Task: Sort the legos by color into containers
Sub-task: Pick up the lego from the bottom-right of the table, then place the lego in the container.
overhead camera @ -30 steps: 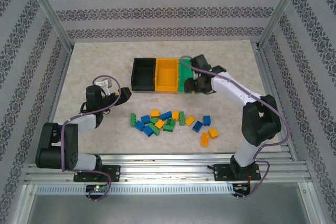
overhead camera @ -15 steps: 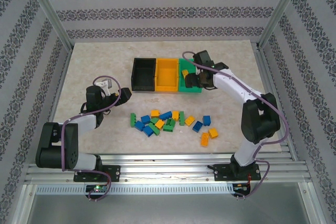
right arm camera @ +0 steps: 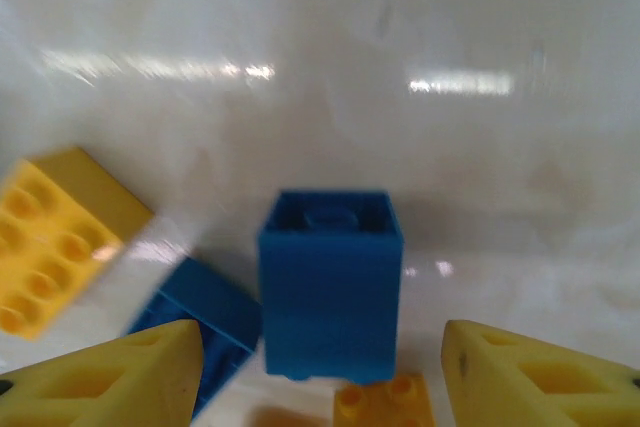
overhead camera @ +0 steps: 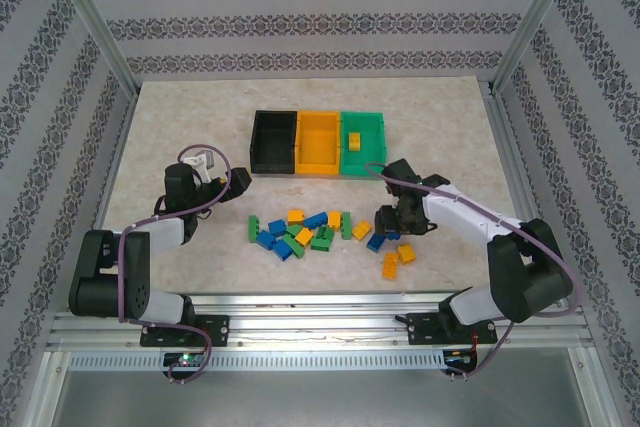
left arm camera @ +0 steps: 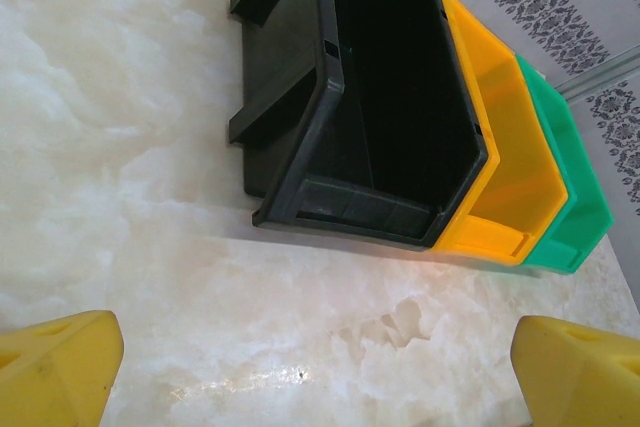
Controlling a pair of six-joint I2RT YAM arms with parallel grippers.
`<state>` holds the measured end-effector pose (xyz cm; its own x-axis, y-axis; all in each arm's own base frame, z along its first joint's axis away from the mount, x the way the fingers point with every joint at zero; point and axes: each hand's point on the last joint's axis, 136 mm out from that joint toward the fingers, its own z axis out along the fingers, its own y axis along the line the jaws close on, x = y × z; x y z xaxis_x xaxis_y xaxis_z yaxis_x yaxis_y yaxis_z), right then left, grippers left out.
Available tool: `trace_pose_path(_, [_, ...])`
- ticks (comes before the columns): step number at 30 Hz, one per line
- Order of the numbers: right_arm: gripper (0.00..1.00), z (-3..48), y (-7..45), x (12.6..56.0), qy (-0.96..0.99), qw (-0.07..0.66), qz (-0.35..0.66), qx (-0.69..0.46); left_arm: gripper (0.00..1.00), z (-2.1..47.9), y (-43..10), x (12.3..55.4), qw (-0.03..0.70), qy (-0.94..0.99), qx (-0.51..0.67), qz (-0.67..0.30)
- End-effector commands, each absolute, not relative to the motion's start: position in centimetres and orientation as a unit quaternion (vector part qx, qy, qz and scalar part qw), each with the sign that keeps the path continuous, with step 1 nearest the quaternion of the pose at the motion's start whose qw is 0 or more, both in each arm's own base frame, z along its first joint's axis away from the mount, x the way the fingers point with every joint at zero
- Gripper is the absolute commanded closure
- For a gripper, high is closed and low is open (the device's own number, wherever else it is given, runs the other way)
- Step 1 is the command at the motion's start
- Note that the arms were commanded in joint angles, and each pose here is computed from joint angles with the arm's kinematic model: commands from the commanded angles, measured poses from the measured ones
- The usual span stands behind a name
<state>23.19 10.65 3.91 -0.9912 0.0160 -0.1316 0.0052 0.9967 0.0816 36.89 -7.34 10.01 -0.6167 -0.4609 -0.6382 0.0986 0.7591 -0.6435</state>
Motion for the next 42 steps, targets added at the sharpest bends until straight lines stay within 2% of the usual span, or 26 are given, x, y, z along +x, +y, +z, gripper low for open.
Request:
trace_pose_path(1, [0.38,4.0,10.5,22.8,0.996,0.074,0.041,0.026,0.00,10.5,-7.3,37.1,0.436,0.829,-0.103,-0.335])
trace_pose_path(7, [0.46,3.0,11.3,23.8,0.997,0.066,0.043,0.020,0.00,10.7,-7.3,37.0,0.438,0.828,-0.102,-0.335])
trace_pose_path(11, [0.58,2.5,11.6,24.4,0.997,0.064,0.041,0.013,0.00,10.9,-7.2,36.9,0.440,0.829,-0.101,-0.331])
trace_pose_path(17, [0.73,3.9,12.5,25.4,0.995,0.082,0.049,0.000,0.00,10.7,-7.1,36.9,0.438,0.830,-0.105,-0.329])
trace_pose_path(20, [0.75,5.5,13.3,26.5,0.993,0.104,0.059,-0.005,0.00,10.8,-7.2,37.0,0.437,0.829,-0.104,-0.332])
trace_pose_path(23, [0.75,7.6,15.4,28.6,0.987,0.137,0.084,-0.017,0.00,10.7,-7.2,37.0,0.437,0.829,-0.106,-0.331])
trace_pose_path(28, [0.74,10.6,21.7,33.5,0.970,0.178,0.155,-0.048,0.00,10.5,-7.0,37.0,0.436,0.831,-0.109,-0.329])
trace_pose_path(33, [0.73,12.3,26.5,38.9,0.961,0.213,0.148,-0.091,0.00,10.3,-6.8,37.0,0.435,0.833,-0.112,-0.322])
trace_pose_path(38, [0.71,12.5,28.1,43.3,0.958,0.235,0.124,-0.103,0.00,10.4,-6.8,36.9,0.437,0.834,-0.111,-0.319])
trace_pose_path(40, [0.65,12.8,28.5,44.2,0.956,0.245,0.121,-0.105,0.00,10.4,-6.6,36.9,0.435,0.836,-0.114,-0.315])
trace_pose_path(42, [0.49,13.0,28.7,44.7,0.955,0.248,0.121,-0.107,0.00,10.2,-6.5,36.8,0.433,0.838,-0.116,-0.310])
